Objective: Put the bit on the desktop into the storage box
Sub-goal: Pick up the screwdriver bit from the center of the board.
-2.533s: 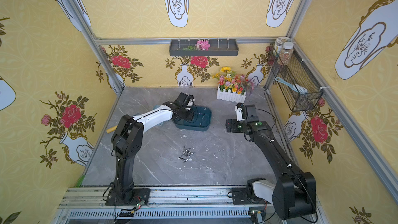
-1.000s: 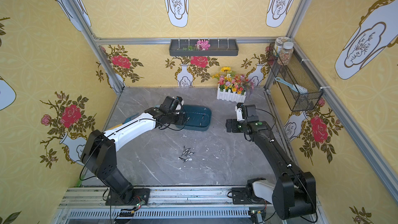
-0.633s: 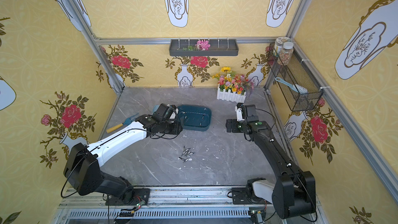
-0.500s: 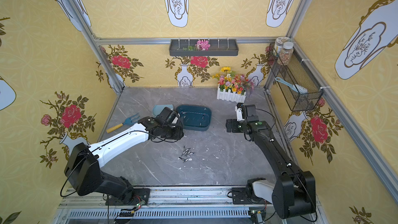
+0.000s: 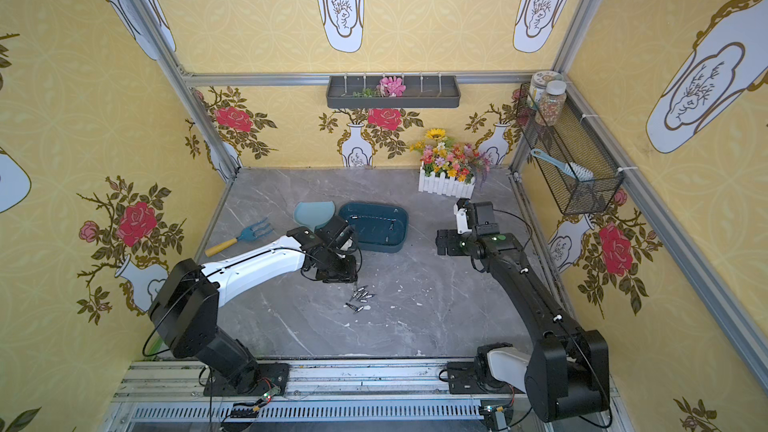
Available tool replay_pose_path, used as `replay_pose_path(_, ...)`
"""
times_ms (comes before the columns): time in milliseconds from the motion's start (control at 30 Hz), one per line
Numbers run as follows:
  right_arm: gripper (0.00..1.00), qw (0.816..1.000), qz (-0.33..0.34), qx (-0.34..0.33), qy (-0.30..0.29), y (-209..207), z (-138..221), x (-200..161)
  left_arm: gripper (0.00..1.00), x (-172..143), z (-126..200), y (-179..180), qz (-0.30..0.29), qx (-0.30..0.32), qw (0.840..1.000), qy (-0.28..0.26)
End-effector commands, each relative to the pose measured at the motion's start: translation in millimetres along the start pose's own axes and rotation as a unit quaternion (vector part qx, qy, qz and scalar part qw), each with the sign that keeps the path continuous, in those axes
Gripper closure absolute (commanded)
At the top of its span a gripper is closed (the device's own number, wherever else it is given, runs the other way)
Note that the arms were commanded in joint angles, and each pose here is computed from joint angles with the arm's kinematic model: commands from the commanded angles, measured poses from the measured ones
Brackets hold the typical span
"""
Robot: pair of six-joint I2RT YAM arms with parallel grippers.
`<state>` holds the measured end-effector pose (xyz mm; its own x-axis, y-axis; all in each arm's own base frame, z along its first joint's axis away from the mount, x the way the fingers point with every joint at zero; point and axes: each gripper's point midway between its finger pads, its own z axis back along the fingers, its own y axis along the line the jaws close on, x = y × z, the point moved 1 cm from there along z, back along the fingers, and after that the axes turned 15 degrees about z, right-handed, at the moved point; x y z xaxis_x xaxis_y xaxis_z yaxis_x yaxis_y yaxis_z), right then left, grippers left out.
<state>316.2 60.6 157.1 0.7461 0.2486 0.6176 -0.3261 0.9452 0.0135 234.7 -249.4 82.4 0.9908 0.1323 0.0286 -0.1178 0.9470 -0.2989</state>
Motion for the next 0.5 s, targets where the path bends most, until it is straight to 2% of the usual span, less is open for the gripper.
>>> replay_pose_path(0,0.03,1.0,0.003,-0.004,-0.016,-1.4,1.2,7.4,0.54,-5.2,-7.5,-2.4,0.005,0.001,1.0,0.025)
replay_pose_path(467,0.03,1.0,0.004,-0.005,-0.013,-1.8,0.3,6.1,0.65,-3.5,-31.7,4.6,0.0,0.042,0.998,0.046)
